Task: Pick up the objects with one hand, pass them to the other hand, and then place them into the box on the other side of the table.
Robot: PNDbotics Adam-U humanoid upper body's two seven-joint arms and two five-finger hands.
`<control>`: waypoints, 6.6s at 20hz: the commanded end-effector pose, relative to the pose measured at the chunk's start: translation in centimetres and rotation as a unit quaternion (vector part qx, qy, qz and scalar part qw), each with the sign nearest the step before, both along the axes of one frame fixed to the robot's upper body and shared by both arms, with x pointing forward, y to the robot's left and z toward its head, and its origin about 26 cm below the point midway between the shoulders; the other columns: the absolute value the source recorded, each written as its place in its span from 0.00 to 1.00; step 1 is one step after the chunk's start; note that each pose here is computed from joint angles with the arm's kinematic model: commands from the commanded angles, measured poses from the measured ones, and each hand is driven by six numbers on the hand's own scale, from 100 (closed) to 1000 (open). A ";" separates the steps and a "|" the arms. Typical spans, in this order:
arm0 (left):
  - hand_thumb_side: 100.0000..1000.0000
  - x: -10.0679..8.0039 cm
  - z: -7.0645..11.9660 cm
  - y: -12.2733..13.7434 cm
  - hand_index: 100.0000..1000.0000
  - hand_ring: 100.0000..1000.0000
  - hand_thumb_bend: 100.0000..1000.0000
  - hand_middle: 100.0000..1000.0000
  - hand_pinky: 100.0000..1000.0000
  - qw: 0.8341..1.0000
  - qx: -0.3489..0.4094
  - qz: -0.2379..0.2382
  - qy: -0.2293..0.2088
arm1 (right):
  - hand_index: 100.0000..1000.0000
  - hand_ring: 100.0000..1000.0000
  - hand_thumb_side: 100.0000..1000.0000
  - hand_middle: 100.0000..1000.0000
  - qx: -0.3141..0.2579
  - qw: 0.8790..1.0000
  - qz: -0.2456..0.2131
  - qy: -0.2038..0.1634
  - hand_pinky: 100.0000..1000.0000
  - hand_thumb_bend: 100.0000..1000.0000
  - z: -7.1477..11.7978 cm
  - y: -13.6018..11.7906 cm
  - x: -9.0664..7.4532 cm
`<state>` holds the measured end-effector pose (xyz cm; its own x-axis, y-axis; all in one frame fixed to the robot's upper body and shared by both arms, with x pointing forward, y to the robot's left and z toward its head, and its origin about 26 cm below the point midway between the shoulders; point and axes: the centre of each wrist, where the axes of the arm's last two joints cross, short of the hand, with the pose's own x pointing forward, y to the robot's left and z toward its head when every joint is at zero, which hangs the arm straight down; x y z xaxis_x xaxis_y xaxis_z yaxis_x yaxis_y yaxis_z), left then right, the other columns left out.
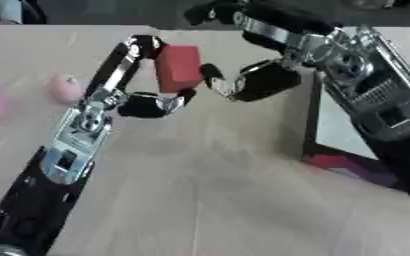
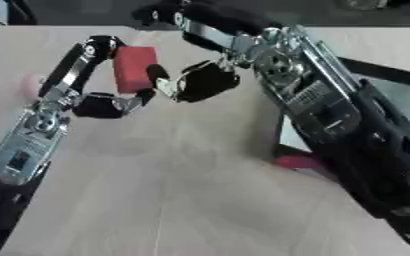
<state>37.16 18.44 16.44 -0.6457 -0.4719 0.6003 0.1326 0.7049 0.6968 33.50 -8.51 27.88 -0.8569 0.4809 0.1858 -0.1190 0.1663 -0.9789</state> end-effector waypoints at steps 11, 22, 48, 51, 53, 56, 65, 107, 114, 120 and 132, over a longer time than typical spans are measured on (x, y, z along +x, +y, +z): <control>0.03 0.1 1.3 -1.1 0.43 0.58 0.00 0.48 0.72 1.000 -0.006 -0.018 -0.015 | 0.94 0.92 0.09 0.84 -0.044 0.998 0.018 -0.032 0.95 0.01 0.2 0.6 0.3; 0.02 0.0 1.4 -1.5 0.43 0.58 0.00 0.47 0.71 0.999 -0.006 -0.028 -0.016 | 0.94 0.91 0.31 0.84 -0.059 0.997 0.011 -0.056 0.97 0.06 -0.1 0.6 0.6; 0.04 0.0 1.3 -2.1 0.43 0.57 0.00 0.47 0.71 0.998 -0.026 -0.061 -0.023 | 0.73 0.67 0.01 0.43 -0.026 0.996 -0.041 -0.076 0.86 0.04 -0.8 0.8 1.2; 0.04 0.0 1.3 -2.2 0.44 0.57 0.00 0.47 0.71 0.998 -0.027 -0.061 -0.024 | 0.68 0.62 0.00 0.34 0.005 0.996 -0.050 -0.067 0.84 0.00 -0.8 0.7 1.1; 0.04 0.0 1.3 -2.2 0.45 0.57 0.00 0.47 0.71 0.998 -0.028 -0.059 -0.025 | 0.65 0.59 0.00 0.30 0.027 0.997 -0.054 -0.052 0.83 0.00 -0.8 0.7 1.1; 0.05 0.0 1.2 -2.2 0.46 0.57 0.00 0.47 0.71 0.998 -0.032 -0.056 -0.023 | 0.63 0.57 0.00 0.27 0.054 0.996 -0.058 -0.034 0.82 0.00 -0.8 0.7 1.2; 0.11 0.1 1.0 -2.0 0.71 0.64 0.33 0.58 0.75 0.999 -0.016 -0.037 -0.029 | 0.60 0.55 0.00 0.24 0.081 0.994 -0.066 -0.006 0.81 0.00 -0.5 0.4 1.1; 0.26 0.3 -1.7 3.6 0.77 0.67 0.68 0.59 0.76 0.991 0.045 0.120 -0.030 | 0.66 0.62 0.00 0.28 0.177 0.964 -0.198 0.020 0.84 0.00 2.2 -12.1 -1.8; 0.26 0.2 -1.3 3.8 0.76 0.67 0.68 0.60 0.76 0.991 0.041 0.125 -0.035 | 0.69 0.64 0.01 0.30 0.190 0.947 -0.254 0.051 0.86 0.00 1.5 -16.1 -1.6; 0.26 0.2 -1.0 4.1 0.76 0.67 0.68 0.59 0.76 0.990 0.039 0.129 -0.040 | 0.69 0.65 0.02 0.30 0.197 0.933 -0.297 0.060 0.86 0.00 0.4 -18.8 -1.3; 0.25 0.1 -0.7 4.3 0.76 0.67 0.68 0.59 0.76 0.989 0.033 0.136 -0.044 | 0.77 0.72 0.04 0.41 0.149 0.924 -0.343 0.081 0.87 0.00 -2.7 -21.6 -1.1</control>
<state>37.32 22.07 14.50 -0.5236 -0.6632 0.5347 -0.0808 0.6635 0.7438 32.51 -29.30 23.99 -0.3177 0.7829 0.5349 -0.0668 0.5443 -0.8362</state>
